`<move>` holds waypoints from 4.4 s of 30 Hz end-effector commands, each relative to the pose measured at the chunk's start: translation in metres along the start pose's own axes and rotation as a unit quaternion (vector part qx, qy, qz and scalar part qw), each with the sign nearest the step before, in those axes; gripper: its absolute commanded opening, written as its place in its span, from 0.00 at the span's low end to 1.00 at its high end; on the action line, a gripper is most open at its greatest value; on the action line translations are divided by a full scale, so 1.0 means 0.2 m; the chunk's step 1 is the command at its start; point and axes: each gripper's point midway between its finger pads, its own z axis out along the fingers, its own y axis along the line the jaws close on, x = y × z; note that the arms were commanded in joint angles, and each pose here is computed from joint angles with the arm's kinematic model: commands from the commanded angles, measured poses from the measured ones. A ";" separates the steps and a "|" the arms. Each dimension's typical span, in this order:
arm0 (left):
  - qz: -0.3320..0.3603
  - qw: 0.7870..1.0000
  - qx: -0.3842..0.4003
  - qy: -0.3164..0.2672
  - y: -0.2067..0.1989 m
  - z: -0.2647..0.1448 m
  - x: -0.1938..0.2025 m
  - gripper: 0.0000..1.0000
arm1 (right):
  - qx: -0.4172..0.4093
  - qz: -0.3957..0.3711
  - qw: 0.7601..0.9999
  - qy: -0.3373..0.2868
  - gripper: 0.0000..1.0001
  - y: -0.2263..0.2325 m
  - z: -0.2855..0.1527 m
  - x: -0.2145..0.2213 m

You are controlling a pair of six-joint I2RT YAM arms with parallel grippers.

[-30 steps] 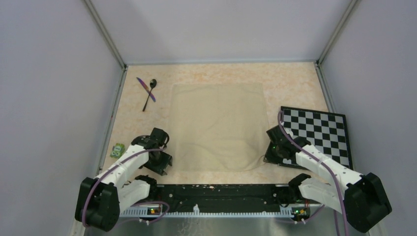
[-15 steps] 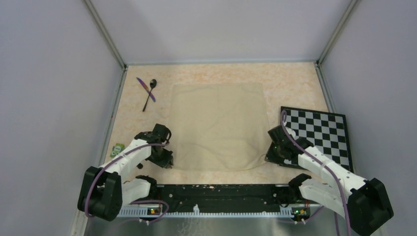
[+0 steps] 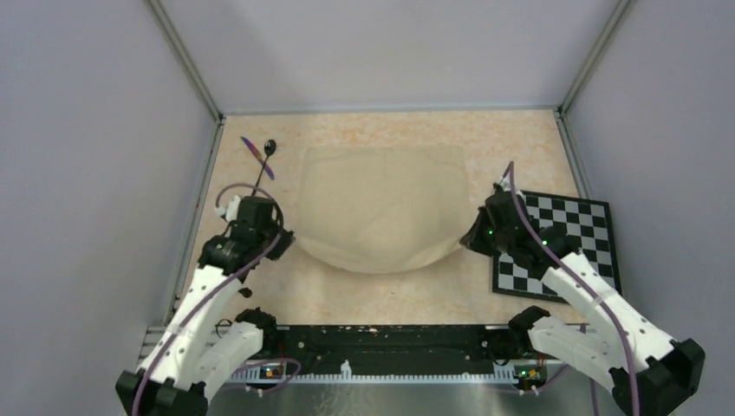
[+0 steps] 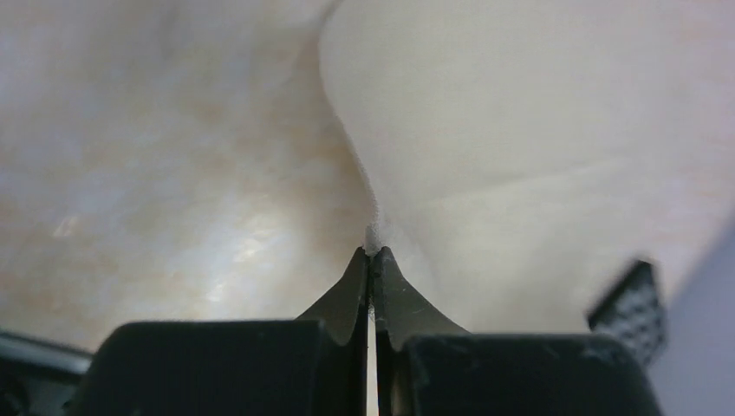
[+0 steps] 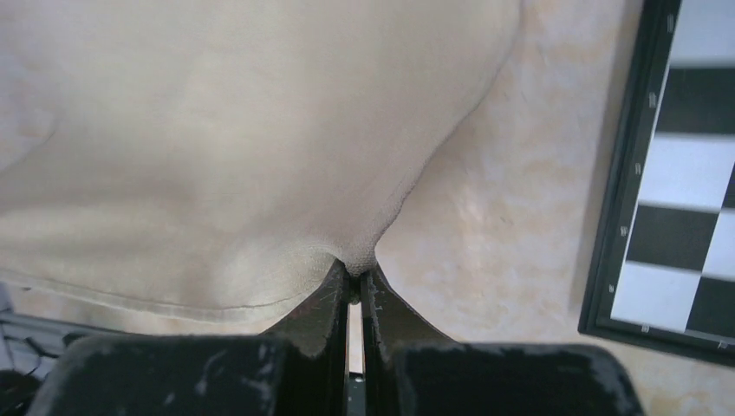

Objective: Fold the napkin into a case and place the utensils inside
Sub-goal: Pick up the flattened napkin from the center of the board, then fold and flatten the napkin at the center of the board.

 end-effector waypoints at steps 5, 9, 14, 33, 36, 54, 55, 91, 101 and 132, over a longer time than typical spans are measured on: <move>0.074 0.872 0.398 -0.274 -0.62 -1.27 -0.55 0.00 | -0.296 -0.122 0.913 -0.254 0.00 0.64 -0.99 -0.61; 0.086 0.770 0.520 -0.360 -0.65 -1.87 -0.63 0.00 | -0.495 -0.145 0.795 -0.318 0.00 0.88 -1.64 -0.61; 0.095 0.697 0.587 -0.401 -0.65 -2.20 -0.63 0.00 | -0.585 -0.133 0.685 -0.413 0.00 0.86 -2.17 -0.62; 0.119 0.862 0.311 -0.382 -1.28 -0.48 -0.97 0.00 | -0.075 0.095 0.847 -0.518 0.00 0.39 -0.62 -1.38; 0.132 0.882 0.296 -0.341 -1.31 -0.12 -0.94 0.00 | -0.060 0.081 0.868 -0.486 0.00 0.35 -0.29 -1.47; 0.214 0.907 0.323 -0.167 -1.43 0.74 -0.83 0.00 | -0.063 -0.078 0.977 -0.188 0.00 0.39 0.81 -1.57; 0.211 0.913 0.312 -0.154 -1.39 0.73 -0.81 0.00 | -0.060 -0.076 0.979 -0.179 0.00 0.38 0.79 -1.54; 0.203 0.965 0.133 0.097 -0.22 0.45 0.01 0.00 | -0.030 -0.036 0.999 -0.009 0.00 -0.12 0.31 -0.36; 0.190 0.974 0.087 0.090 -0.06 0.50 0.04 0.00 | -0.020 -0.019 0.999 0.021 0.00 -0.18 0.39 -0.23; 0.166 0.974 0.111 0.106 -0.06 0.39 0.10 0.00 | 0.003 -0.005 1.000 0.026 0.00 -0.21 0.40 -0.23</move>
